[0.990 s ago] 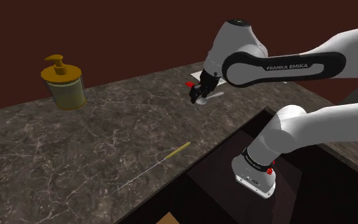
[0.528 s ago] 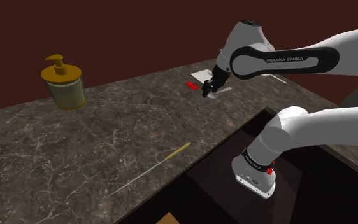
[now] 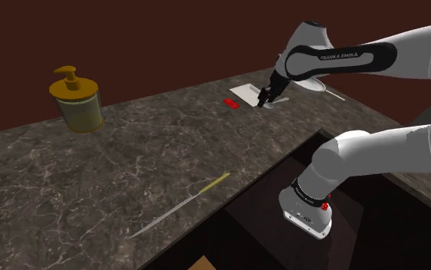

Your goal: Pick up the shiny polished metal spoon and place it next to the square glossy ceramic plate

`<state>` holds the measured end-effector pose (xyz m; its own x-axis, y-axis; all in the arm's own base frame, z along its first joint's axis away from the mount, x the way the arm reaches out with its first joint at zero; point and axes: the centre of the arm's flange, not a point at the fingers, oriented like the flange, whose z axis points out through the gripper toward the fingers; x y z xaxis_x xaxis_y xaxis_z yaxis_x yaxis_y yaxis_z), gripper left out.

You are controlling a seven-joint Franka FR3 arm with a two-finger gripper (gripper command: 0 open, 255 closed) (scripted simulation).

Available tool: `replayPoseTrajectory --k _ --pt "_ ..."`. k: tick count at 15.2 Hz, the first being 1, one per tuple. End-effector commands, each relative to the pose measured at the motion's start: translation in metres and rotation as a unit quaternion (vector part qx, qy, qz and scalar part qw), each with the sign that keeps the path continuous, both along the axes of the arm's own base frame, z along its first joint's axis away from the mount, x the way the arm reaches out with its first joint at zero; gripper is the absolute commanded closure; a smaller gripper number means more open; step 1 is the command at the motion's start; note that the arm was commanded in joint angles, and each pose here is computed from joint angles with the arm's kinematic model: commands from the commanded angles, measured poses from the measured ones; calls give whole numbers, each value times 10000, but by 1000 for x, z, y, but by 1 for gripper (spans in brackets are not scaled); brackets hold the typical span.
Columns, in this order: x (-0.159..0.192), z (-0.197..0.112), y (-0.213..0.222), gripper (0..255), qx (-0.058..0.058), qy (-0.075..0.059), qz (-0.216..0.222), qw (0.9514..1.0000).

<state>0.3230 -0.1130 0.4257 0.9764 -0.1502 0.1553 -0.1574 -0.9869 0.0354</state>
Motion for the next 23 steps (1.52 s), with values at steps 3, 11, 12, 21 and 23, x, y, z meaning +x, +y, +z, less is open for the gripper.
replayPoseTrajectory --k 3,11,12,21,23 --pt "-1 -7 -43 255 -4 1 9 10000" --pt "-1 -50 -43 255 -4 1 9 10000" --pt "-1 -55 -43 255 -4 1 9 10000" --pt "-1 -81 -43 255 -4 1 9 10000" --pt "-1 -81 -43 255 -4 1 9 10000"
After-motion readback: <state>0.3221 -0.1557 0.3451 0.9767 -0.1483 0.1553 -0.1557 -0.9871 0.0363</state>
